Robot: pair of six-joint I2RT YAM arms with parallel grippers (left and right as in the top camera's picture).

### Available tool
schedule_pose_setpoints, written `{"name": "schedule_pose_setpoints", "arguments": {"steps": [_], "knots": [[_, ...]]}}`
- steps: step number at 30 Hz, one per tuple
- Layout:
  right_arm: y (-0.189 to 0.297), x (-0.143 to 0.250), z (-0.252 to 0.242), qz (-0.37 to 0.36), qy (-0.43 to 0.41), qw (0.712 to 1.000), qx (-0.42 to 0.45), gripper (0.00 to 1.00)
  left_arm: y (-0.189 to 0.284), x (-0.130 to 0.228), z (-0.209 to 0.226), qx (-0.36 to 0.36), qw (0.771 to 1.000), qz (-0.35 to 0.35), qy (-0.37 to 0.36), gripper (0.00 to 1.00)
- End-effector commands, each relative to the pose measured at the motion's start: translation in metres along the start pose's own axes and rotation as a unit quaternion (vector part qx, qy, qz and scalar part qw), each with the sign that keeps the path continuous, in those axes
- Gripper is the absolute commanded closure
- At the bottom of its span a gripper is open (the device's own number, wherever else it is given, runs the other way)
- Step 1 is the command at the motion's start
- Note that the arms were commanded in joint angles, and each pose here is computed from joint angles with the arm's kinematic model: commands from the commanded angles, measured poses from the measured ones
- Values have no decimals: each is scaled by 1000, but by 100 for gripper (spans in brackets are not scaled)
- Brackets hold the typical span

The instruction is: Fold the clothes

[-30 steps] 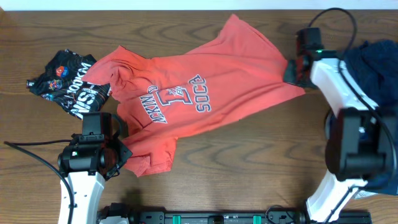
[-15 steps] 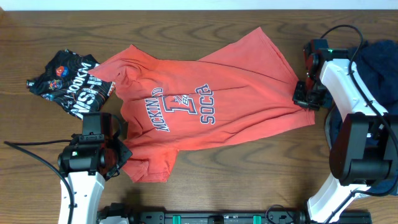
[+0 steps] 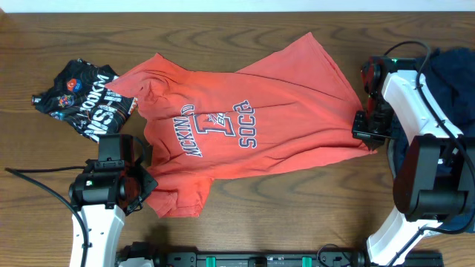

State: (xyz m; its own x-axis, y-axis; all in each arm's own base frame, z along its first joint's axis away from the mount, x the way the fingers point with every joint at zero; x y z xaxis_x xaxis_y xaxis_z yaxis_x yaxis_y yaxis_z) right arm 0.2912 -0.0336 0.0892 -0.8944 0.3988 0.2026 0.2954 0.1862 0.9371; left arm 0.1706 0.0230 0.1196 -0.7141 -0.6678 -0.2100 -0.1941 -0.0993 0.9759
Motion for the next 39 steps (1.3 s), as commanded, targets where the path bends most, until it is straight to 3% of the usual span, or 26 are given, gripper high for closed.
{"name": "schedule_pose_setpoints", "arguments": {"steps": [1, 15, 21, 25, 31, 39], "knots": [[-1, 1, -6, 7, -6, 1000, 9, 99, -1, -1, 4, -11, 1000, -3, -3, 94], [-5, 10, -26, 40, -21, 999, 22, 99, -1, -1, 4, -11, 1000, -3, -3, 94], [3, -1, -9, 21, -18, 997, -77, 99, 9, -9, -15, 40, 996, -15, -77, 94], [38, -12, -10, -50, -17, 990, -131, 99, 40, -22, -41, 109, 988, -35, -107, 94], [132, -14, -26, -208, -8, 953, -222, 99, 114, -53, -68, 186, 968, -113, -122, 94], [239, 29, -68, -384, -20, 888, -251, 99, 197, -73, -75, 236, 942, -200, -127, 94]]}}
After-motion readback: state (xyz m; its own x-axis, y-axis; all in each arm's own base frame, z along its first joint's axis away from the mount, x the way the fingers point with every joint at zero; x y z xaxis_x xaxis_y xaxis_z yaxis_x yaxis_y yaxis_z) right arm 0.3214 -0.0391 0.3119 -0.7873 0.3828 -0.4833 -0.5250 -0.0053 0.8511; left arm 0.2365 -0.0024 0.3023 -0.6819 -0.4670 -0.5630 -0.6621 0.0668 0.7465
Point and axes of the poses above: each gripper's point midway between its finger pads, its own y axis back along the fingers, its own z axis along the line the jaws close on, x = y × z, the point moved 2 cm from there along y, back along the fingers, and after that the axes turned 1 degree about -y, right-handed, at the moved point
